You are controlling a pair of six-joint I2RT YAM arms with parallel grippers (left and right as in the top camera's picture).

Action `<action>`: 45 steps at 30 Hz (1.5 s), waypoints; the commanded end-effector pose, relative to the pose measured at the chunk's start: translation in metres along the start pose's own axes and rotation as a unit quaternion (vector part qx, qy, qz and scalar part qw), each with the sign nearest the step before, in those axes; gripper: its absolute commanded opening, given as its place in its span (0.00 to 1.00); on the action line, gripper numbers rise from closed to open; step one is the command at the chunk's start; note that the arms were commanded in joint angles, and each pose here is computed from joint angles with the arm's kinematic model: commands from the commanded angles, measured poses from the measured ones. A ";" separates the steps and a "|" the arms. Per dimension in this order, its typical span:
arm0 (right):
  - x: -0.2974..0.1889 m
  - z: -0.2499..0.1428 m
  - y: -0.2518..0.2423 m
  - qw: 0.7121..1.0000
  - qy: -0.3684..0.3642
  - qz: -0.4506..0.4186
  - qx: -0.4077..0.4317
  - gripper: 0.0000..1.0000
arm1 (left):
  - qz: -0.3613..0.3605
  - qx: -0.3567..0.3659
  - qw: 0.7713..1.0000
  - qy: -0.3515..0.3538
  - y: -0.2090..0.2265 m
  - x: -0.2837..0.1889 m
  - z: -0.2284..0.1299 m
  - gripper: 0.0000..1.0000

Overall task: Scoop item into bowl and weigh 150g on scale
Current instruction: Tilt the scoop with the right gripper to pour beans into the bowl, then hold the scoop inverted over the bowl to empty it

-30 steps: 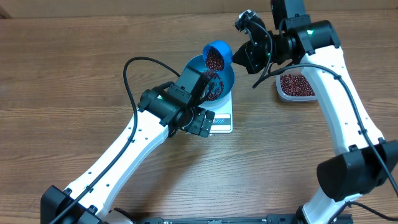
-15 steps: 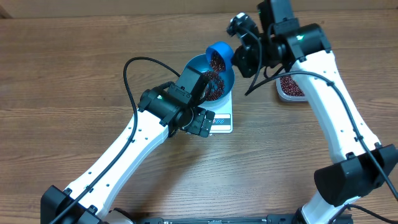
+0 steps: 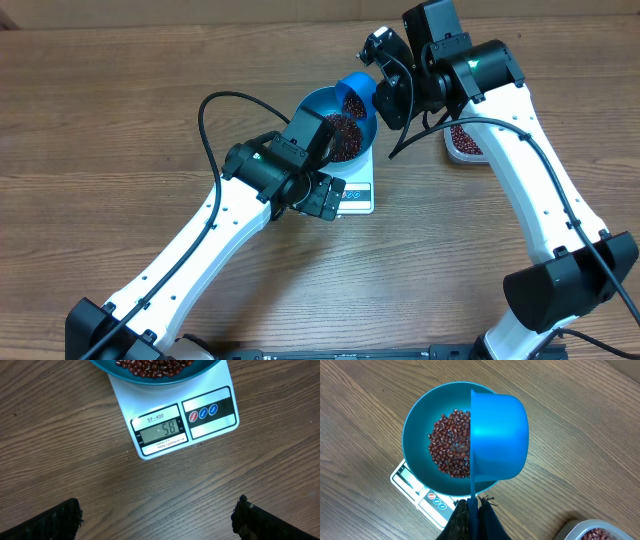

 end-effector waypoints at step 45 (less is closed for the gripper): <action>-0.018 0.018 0.033 0.997 -0.040 -0.035 -0.064 0.04 | -0.004 -0.004 1.000 -0.015 0.001 -0.009 0.003 1.00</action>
Point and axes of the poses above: each gripper's point midway between its finger pads, its own x axis out along the fingers, its own y axis along the line the jaws close on, z = x × y, the point moved 3 cm from there along -x, back along the fingers, and after that the axes turned 11 degrees about x, right-handed, at the moved point
